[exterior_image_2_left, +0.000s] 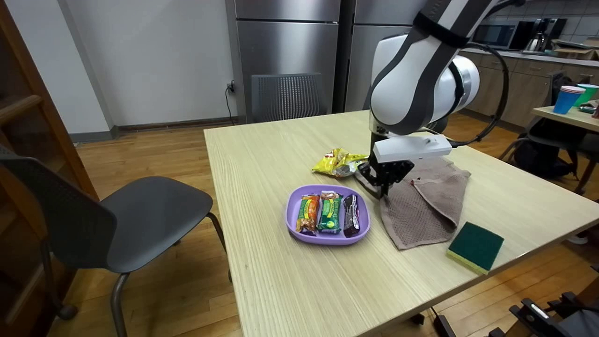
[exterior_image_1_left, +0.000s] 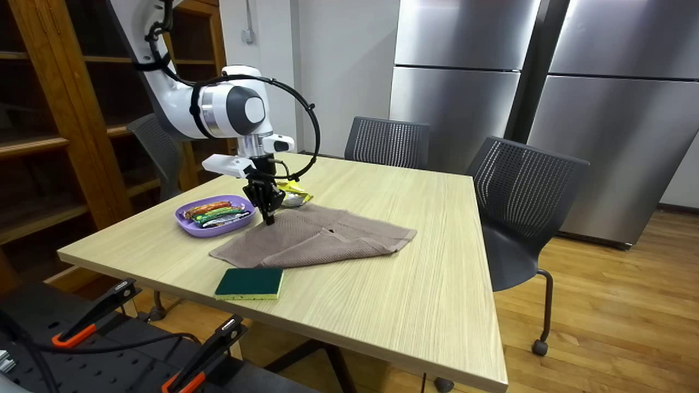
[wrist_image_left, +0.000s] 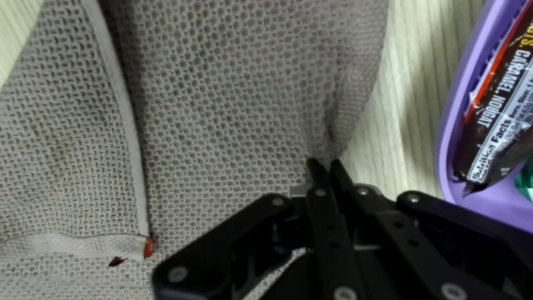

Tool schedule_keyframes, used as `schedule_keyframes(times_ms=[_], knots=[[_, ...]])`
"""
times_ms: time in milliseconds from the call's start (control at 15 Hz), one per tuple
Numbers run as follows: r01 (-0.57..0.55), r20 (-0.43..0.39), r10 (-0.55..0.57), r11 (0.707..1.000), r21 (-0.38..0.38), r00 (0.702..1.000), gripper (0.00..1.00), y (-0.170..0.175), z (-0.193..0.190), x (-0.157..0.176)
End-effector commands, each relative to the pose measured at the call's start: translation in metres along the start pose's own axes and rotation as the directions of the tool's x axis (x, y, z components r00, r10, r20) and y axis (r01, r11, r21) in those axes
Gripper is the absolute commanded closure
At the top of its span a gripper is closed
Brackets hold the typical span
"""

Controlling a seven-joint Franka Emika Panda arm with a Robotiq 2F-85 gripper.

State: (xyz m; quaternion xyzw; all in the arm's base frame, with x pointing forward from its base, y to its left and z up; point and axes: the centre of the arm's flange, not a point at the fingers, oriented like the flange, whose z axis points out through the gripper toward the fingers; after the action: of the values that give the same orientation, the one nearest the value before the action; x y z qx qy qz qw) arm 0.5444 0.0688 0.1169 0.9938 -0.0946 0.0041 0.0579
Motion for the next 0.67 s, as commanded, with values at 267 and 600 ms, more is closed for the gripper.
schedule_keyframes(times_ms=[267,600], knots=[[0.02,-0.06,-0.017,0.999,0.049,0.998,0.99,0.001,-0.033,-0.011],[0.039,-0.08,-0.034,0.998,0.057,0.996,0.99,-0.003,-0.044,-0.014]])
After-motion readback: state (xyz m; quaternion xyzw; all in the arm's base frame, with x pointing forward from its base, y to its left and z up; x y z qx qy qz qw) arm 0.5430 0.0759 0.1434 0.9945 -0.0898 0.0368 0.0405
